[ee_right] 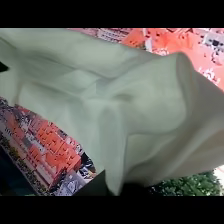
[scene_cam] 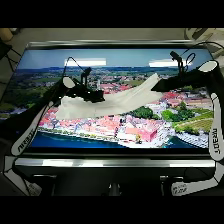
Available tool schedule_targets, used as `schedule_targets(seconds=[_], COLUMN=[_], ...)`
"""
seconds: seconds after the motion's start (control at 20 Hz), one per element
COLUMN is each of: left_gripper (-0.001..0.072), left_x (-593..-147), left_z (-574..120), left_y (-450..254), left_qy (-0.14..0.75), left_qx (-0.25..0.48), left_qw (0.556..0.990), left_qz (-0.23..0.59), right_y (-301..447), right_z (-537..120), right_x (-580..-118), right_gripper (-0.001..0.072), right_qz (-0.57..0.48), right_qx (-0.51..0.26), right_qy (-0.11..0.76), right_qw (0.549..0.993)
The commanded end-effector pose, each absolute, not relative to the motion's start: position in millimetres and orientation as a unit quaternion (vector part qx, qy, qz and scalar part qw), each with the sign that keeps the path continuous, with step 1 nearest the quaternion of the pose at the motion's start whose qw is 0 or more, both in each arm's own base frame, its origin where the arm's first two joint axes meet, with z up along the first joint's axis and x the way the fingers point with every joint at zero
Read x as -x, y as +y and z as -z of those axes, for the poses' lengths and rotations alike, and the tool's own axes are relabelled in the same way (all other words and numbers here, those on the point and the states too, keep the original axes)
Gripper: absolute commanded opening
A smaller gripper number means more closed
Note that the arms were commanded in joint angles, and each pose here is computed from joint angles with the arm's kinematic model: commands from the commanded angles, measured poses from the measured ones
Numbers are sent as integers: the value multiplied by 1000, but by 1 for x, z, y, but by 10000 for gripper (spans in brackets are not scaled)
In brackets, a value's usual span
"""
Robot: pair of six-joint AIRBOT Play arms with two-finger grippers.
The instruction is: Fold the shirts.
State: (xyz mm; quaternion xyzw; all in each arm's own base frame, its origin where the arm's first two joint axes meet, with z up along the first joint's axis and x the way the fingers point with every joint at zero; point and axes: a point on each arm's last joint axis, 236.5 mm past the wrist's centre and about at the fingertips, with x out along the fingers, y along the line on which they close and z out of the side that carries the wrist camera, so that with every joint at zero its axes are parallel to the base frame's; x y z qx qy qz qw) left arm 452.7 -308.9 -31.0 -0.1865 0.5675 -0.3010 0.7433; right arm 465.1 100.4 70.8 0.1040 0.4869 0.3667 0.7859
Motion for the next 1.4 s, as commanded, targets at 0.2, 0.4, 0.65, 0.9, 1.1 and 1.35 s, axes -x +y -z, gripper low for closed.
schedule_targets(seconds=[0.2,0.4,0.65,0.9,1.1,1.35], left_gripper=[34,29,29,31,31,32], left_x=[-415,-428,-495,-510,-483,-472], left_z=[63,48,-35,-140,-196,-208], left_y=[-450,-445,-284,-91,-51,-63], left_qy=[572,534,465,392,352,347], left_qx=[360,325,174,171,173,146], left_qw=[665,706,830,900,918,923], left_qz=[318,332,254,85,62,84], right_y=[136,127,207,377,447,396], right_z=[-193,-187,-164,-101,-13,-20], right_x=[-390,-395,-432,-431,-418,-414], right_gripper=[14,14,14,16,245,640], right_qz=[-394,-372,-412,-503,-497,-553], right_qx=[-33,-19,-33,-118,-192,-170], right_qy=[427,432,397,382,437,450], right_qw=[814,821,819,766,725,680])
